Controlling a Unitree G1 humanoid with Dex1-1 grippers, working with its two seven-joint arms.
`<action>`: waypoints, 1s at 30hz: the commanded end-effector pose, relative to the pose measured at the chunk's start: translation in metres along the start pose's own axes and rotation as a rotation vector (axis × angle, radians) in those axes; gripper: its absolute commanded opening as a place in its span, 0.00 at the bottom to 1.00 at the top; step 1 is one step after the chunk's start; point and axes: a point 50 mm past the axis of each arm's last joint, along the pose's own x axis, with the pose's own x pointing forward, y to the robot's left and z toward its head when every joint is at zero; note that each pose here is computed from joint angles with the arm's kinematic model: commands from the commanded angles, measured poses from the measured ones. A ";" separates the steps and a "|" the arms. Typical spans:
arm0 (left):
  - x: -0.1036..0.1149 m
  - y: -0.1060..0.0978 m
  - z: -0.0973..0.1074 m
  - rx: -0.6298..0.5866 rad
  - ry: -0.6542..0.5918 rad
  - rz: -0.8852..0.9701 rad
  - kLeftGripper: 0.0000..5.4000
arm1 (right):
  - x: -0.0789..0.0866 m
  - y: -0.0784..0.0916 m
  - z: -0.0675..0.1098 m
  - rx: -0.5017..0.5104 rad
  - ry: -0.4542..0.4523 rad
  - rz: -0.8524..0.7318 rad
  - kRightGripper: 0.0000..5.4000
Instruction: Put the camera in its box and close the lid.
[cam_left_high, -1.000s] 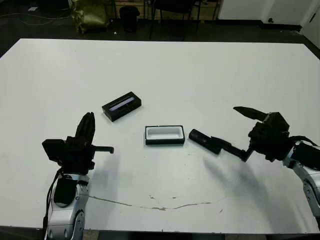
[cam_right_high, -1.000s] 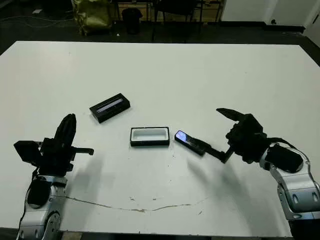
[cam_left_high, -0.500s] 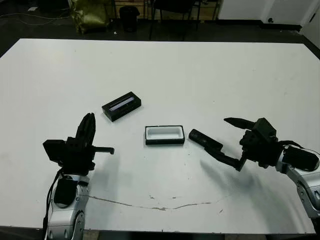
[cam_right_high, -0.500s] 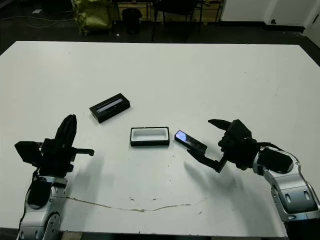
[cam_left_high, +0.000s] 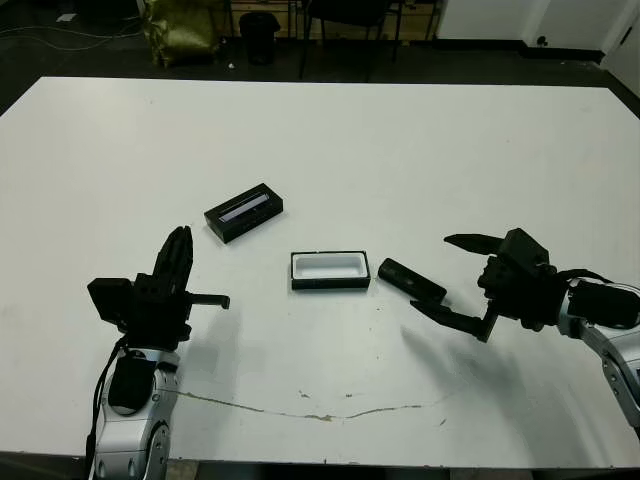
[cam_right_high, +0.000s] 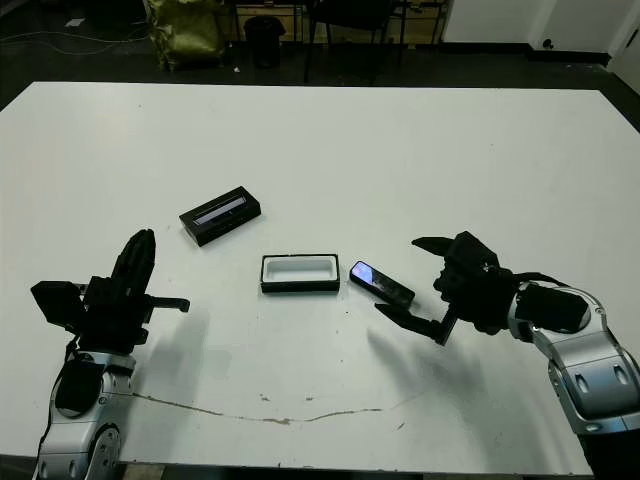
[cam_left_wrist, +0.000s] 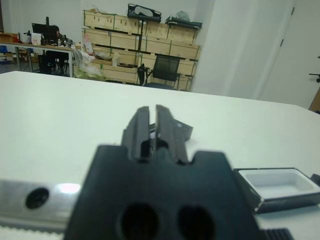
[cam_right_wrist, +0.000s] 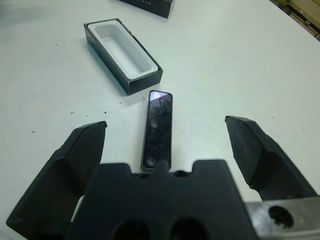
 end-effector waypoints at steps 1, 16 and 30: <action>-0.004 0.003 -0.005 0.004 0.037 0.012 0.00 | 0.000 -0.004 -0.002 -0.011 0.035 0.005 1.00; -0.004 0.003 -0.004 0.006 0.039 0.011 0.00 | 0.012 -0.001 -0.015 -0.004 0.067 0.023 0.99; -0.004 0.003 -0.005 -0.002 0.040 0.003 0.00 | 0.022 0.005 -0.027 0.036 0.114 0.053 0.65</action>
